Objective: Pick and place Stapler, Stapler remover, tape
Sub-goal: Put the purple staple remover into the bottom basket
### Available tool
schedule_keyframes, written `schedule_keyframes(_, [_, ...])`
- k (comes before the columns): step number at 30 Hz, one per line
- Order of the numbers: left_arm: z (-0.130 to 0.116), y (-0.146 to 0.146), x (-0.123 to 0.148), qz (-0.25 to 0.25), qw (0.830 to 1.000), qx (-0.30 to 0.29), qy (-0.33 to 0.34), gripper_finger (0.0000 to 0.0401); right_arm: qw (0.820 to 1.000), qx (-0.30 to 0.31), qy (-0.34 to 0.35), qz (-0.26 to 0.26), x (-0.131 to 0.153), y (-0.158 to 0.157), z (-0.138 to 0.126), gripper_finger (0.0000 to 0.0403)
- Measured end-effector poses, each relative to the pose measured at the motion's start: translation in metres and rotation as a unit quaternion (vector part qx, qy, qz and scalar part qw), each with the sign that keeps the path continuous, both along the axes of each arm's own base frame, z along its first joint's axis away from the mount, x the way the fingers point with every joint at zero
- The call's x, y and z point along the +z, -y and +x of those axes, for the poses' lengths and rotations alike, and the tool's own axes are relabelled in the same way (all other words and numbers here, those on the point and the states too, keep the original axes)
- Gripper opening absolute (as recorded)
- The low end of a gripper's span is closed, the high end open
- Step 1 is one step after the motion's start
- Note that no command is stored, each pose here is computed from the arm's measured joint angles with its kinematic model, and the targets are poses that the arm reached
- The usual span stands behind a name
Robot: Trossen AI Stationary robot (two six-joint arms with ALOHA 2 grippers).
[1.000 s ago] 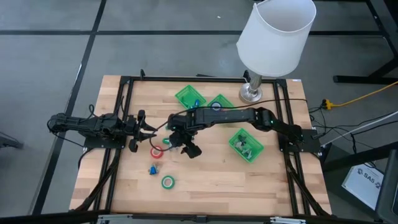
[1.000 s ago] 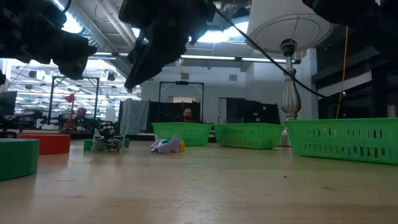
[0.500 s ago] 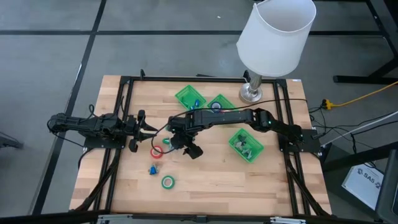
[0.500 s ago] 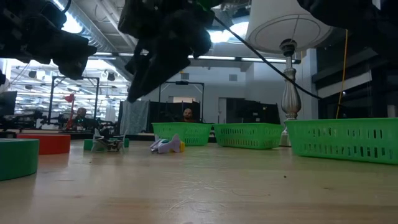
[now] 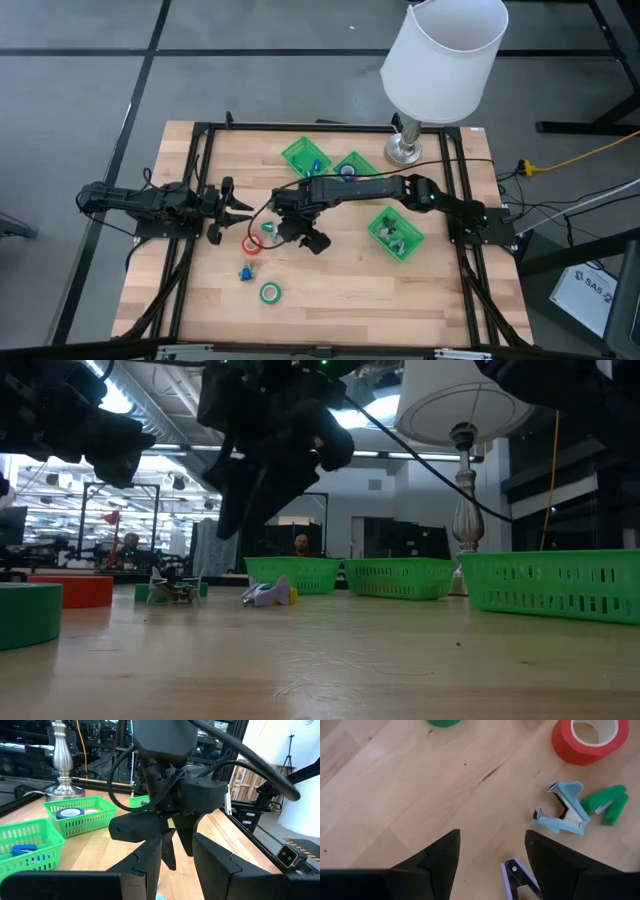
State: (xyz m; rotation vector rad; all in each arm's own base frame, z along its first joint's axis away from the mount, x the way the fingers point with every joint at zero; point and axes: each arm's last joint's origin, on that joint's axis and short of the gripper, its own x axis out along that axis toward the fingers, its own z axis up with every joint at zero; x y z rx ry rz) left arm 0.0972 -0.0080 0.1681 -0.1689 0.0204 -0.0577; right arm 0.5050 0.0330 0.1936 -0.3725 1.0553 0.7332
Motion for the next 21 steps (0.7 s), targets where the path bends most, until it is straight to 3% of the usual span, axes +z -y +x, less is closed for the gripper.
schedule_keyframes(7, [0.0, 0.0, 0.0, 0.0, 1.0, 0.0, 0.0, 0.0107, 1.0, 0.009, -0.004, -0.006, -0.0095, 0.0001, 0.002, 0.0225])
schedule_keyframes(21, [0.0, 0.0, 0.0, 0.0, 1.0, 0.0, 0.0, 0.0107, 1.0, -0.001, -0.005, -0.029, -0.0114, 0.0059, 0.0026, 0.0164])
